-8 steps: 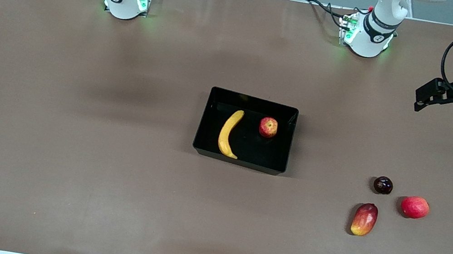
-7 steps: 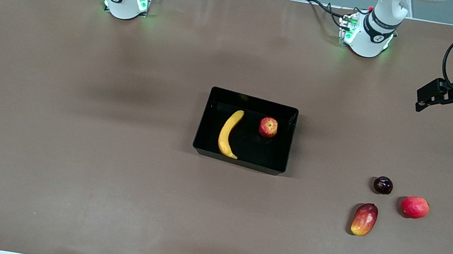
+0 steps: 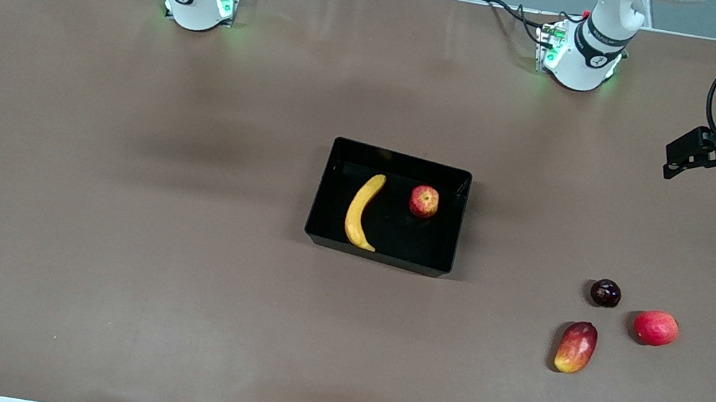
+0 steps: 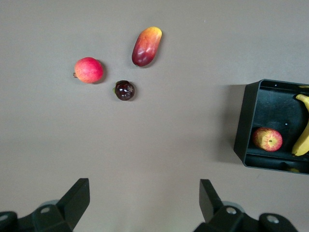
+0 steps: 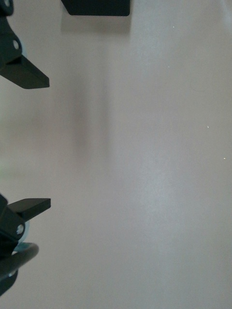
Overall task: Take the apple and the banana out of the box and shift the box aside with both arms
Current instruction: 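Move the left gripper from rest toward the black tray, then lower the left gripper into the tray and grasp the red apple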
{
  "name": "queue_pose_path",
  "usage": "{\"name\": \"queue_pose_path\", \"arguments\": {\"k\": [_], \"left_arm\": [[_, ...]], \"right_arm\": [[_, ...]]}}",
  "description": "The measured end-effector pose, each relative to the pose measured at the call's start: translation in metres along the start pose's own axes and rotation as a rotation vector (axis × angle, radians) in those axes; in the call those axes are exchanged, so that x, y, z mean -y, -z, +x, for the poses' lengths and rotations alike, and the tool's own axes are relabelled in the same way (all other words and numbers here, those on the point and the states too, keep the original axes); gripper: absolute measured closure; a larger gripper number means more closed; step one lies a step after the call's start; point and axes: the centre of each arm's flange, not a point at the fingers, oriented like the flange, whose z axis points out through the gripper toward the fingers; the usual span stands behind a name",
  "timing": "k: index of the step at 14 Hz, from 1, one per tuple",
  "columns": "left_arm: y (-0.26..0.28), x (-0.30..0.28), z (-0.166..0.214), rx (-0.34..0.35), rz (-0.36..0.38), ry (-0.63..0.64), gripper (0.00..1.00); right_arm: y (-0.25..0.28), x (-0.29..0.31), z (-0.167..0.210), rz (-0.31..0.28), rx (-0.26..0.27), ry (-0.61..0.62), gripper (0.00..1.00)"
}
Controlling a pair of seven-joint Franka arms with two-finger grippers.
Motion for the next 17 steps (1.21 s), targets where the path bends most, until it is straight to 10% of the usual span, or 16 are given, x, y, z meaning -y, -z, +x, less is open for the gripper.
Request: {"name": "queue_pose_path", "arguments": {"k": [17], "left_arm": [[-0.16, -0.238, -0.003, 0.068, -0.046, -0.04, 0.0]], "right_arm": [[-0.005, -0.001, 0.003, -0.001, 0.008, -0.001, 0.0]]}}
